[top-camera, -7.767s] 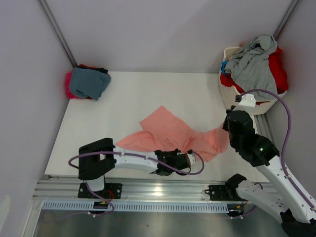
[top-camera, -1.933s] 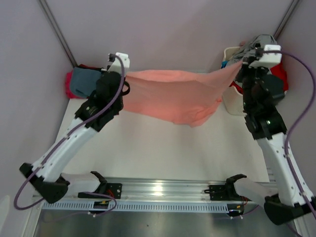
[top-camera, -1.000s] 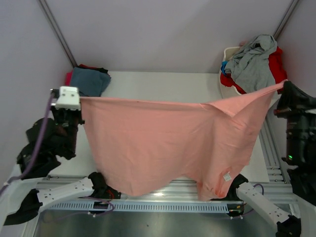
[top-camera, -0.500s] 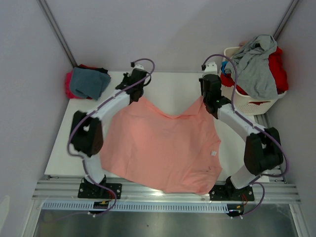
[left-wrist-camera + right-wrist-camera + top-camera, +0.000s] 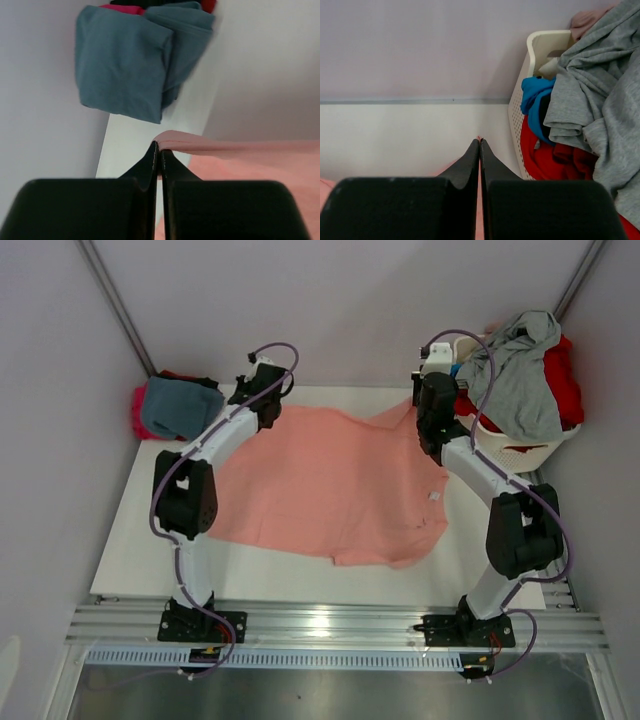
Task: Fold and stack the t-shirts
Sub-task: Grap the side of the flattened tshirt furthest away from the robot with both arms, then fold the flattened tshirt in 1/3 of the way
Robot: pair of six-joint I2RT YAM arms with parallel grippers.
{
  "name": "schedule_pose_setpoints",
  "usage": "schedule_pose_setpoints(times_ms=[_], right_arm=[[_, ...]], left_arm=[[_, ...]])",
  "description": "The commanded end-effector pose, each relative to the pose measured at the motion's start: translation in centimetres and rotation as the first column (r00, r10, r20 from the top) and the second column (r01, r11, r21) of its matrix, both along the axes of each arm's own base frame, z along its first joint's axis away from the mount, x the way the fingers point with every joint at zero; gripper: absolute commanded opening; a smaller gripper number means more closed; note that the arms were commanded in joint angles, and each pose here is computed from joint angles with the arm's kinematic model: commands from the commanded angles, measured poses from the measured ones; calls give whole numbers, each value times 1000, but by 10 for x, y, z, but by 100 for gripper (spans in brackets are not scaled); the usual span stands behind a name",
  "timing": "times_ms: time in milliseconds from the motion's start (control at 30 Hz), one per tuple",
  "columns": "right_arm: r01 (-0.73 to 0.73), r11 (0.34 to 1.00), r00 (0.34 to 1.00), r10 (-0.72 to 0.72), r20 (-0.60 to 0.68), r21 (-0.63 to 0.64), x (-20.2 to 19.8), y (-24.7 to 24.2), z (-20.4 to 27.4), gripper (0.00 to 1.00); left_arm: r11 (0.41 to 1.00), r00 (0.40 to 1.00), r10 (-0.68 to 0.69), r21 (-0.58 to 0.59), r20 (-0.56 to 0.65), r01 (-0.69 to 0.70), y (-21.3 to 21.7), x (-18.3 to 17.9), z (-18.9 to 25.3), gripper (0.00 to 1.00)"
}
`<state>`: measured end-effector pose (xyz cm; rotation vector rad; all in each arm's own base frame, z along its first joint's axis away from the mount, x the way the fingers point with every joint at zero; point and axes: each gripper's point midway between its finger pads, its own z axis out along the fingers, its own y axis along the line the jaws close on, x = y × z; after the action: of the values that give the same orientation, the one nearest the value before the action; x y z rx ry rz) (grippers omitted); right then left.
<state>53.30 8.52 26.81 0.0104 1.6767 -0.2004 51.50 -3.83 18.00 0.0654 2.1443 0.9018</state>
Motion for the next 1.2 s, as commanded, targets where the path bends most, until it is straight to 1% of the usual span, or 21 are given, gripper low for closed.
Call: schedule_pose_setpoints(times_ms=[0, 133, 200, 333, 533, 800, 900, 1167], right_arm=[[2, 999, 992, -8, 130, 44, -9, -4, 44, 0], [9, 998, 999, -12, 44, 67, -23, -1, 7, 0], [-6, 999, 1000, 5, 12, 54, -33, 5, -6, 0], [-20, 999, 999, 23, -45, 50, -43, 12, -23, 0], [-49, 997, 994, 54, -93, 64, -54, 29, -36, 0], [-45, 997, 993, 52, -106, 68, -75, 30, -39, 0], [-29, 995, 992, 40, -117, 93, -84, 28, -37, 0], [2, 996, 994, 8, -111, 93, -106, 17, -21, 0]], left_arm=[[998, 990, 57, -4, 129, -57, 24, -11, 45, 0], [997, 992, 70, 6, 103, -71, 29, -20, 32, 0], [996, 993, 84, -1, 85, -84, 30, -25, 24, 0], [996, 993, 90, 8, 74, -91, 32, -30, 18, 0], [995, 991, 98, 27, 87, -100, 33, -34, 26, 1], [991, 989, 118, 45, 88, -123, 39, -45, 23, 0], [989, 987, 136, 45, 89, -141, 41, -50, 20, 1], [989, 986, 138, 35, 91, -142, 44, -62, 15, 1]])
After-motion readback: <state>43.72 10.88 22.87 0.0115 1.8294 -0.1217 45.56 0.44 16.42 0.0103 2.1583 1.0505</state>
